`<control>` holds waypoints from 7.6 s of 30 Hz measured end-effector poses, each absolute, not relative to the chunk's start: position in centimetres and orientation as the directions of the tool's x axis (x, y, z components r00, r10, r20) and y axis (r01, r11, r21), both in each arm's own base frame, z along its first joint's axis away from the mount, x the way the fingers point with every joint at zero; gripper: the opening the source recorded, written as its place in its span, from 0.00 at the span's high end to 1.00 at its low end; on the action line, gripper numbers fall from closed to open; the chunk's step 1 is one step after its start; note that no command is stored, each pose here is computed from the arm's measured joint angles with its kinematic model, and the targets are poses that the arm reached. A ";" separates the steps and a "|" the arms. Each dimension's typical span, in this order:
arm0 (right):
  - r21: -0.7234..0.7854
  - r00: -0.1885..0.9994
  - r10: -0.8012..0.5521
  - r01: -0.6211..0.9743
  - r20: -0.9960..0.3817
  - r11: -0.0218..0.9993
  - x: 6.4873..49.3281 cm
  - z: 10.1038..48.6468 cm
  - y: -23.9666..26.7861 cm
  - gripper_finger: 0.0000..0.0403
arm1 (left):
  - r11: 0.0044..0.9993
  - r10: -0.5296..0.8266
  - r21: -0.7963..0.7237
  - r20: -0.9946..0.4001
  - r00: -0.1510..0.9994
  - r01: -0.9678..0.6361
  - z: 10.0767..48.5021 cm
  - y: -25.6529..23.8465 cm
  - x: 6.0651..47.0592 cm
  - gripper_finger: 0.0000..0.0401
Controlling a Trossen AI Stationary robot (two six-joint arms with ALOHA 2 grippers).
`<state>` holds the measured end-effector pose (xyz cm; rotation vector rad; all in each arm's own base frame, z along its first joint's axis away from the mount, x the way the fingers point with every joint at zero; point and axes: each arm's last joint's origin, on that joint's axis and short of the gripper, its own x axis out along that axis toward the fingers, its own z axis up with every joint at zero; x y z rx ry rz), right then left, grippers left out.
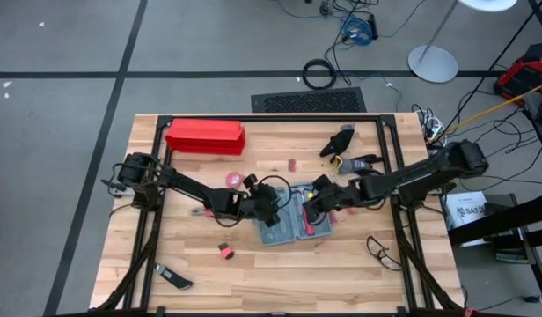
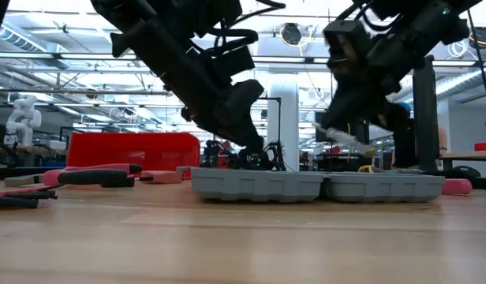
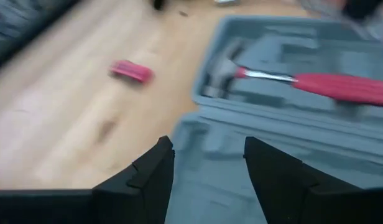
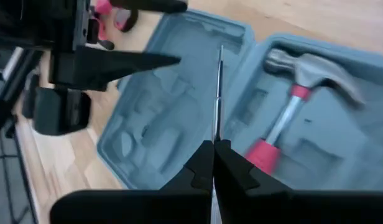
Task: Prefit tool cases
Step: Put the transparent flat screwdriver into the gray pre-fit tool case, then put the orange nut driver into the gray pre-fit tool case, then put the top orange screwdriver bit set into the gray pre-fit tool case
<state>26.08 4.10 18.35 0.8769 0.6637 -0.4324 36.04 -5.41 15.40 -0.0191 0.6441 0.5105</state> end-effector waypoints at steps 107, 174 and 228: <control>-0.003 0.073 -0.102 0.797 -0.992 0.604 21.5 19.4 -0.1 0.58 | 0.808 0.456 0.588 -0.598 0.659 -0.026 24.6 10.5 36.9 0.83; 0.165 0.162 0.037 0.924 -0.986 0.344 28.8 17.2 2.1 0.76 | 0.960 0.238 0.229 -0.363 0.901 -0.161 31.3 23.0 27.0 0.83; 0.169 0.371 -0.307 0.833 -0.876 0.527 32.7 17.1 -11.4 0.62 | 0.956 0.242 0.269 -0.487 0.839 -0.119 30.1 23.1 26.2 0.83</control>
